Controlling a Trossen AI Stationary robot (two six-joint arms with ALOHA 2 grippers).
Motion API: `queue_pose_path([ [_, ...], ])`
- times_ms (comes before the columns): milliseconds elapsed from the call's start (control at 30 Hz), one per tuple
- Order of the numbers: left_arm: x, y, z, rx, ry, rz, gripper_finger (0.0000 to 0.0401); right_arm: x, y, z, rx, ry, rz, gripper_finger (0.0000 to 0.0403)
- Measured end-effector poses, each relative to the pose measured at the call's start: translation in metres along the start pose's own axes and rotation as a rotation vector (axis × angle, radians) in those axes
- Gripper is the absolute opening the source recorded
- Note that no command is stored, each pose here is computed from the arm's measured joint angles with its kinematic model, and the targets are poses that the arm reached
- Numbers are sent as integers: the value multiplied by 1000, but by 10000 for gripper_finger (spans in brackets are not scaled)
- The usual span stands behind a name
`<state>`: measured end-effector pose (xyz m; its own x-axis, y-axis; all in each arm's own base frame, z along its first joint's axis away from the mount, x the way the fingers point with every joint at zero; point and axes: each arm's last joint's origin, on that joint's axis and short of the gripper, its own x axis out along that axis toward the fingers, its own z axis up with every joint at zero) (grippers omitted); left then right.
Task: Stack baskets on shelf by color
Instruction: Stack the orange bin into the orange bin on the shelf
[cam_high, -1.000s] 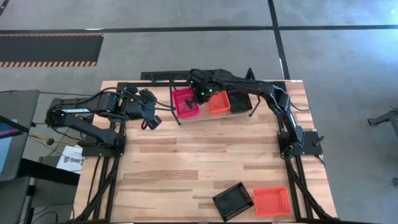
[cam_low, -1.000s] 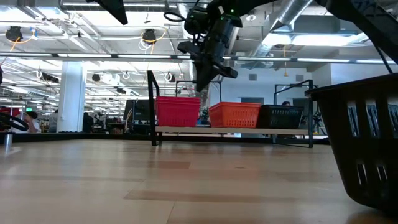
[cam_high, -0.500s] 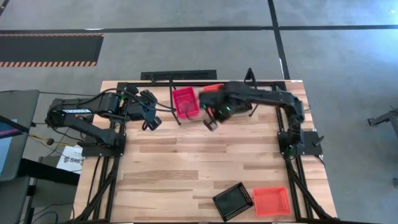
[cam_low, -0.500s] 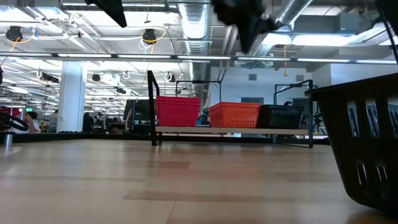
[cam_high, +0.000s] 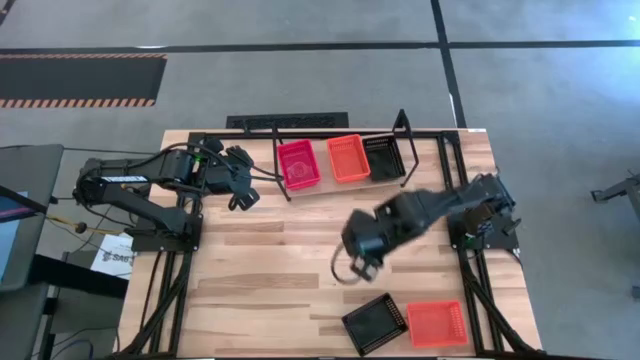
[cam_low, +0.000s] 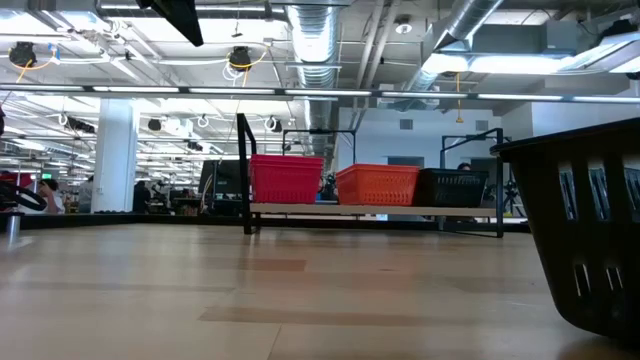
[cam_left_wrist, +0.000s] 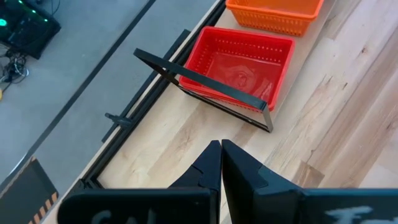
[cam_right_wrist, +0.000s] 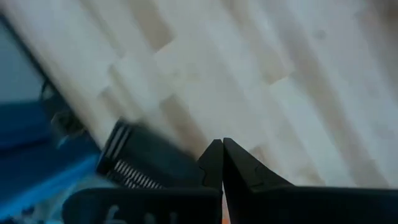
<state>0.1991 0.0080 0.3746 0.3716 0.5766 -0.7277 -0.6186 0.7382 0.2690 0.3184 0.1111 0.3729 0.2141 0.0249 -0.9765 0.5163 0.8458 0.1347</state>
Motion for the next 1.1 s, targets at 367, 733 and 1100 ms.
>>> queue_pose_path([
  [367, 0, -1, 0, -6, 10, -35, 0, 63, 15, -68, 215, 304, -184, 28],
  [733, 3, -47, -1, -14, 72, -229, 0, 91, 12, -129, 311, 487, -350, 45],
  [1100, 17, -105, -2, -60, 93, -329, 0, 83, 21, -177, 175, 474, -362, 45],
])
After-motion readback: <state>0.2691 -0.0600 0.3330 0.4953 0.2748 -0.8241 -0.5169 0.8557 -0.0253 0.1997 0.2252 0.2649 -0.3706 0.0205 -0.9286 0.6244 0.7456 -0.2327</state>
